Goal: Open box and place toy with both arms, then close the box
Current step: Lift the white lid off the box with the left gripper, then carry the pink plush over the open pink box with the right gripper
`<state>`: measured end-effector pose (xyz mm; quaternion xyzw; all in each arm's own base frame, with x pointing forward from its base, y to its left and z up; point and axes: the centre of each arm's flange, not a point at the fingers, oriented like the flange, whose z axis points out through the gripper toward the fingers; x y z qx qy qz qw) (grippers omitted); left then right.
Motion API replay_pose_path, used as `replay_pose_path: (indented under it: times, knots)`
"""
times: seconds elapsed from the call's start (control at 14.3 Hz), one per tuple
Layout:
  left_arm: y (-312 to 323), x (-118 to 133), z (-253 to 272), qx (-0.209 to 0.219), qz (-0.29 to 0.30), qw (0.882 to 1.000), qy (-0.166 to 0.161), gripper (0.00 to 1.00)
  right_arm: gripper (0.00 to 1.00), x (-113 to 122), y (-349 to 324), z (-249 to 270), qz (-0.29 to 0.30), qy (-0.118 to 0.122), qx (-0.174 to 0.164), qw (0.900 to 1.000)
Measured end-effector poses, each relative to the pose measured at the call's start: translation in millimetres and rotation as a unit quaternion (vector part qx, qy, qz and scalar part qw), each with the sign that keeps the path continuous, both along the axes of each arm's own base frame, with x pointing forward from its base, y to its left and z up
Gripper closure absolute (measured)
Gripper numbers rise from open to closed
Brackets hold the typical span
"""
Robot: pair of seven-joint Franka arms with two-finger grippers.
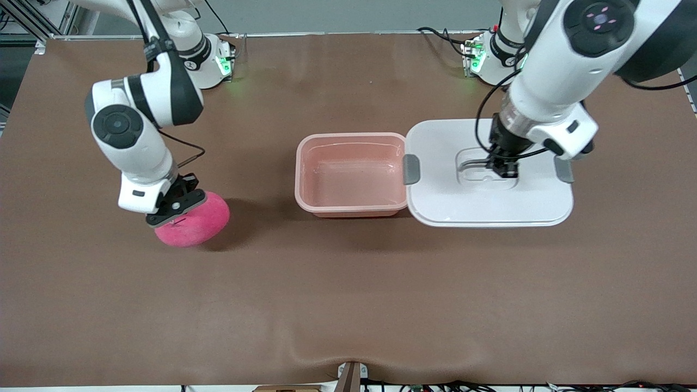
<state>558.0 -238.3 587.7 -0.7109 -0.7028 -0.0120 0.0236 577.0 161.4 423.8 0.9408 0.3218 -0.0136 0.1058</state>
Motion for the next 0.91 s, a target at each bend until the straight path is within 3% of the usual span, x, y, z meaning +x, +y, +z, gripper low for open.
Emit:
replay_pose_path:
  times: [0.42, 0.91]
  knots:
    - [111.8, 18.6, 12.3, -0.020, -0.038, 0.999, 0.029, 0.93, 0.87, -28.9, 84.9, 44.6, 0.086, -0.029, 0.002, 0.996]
    - [134.3, 22.2, 7.3, -0.030, -0.048, 0.998, 0.037, 0.93, 0.87, -60.1, 143.0, 55.8, 0.240, -0.022, -0.014, 0.970]
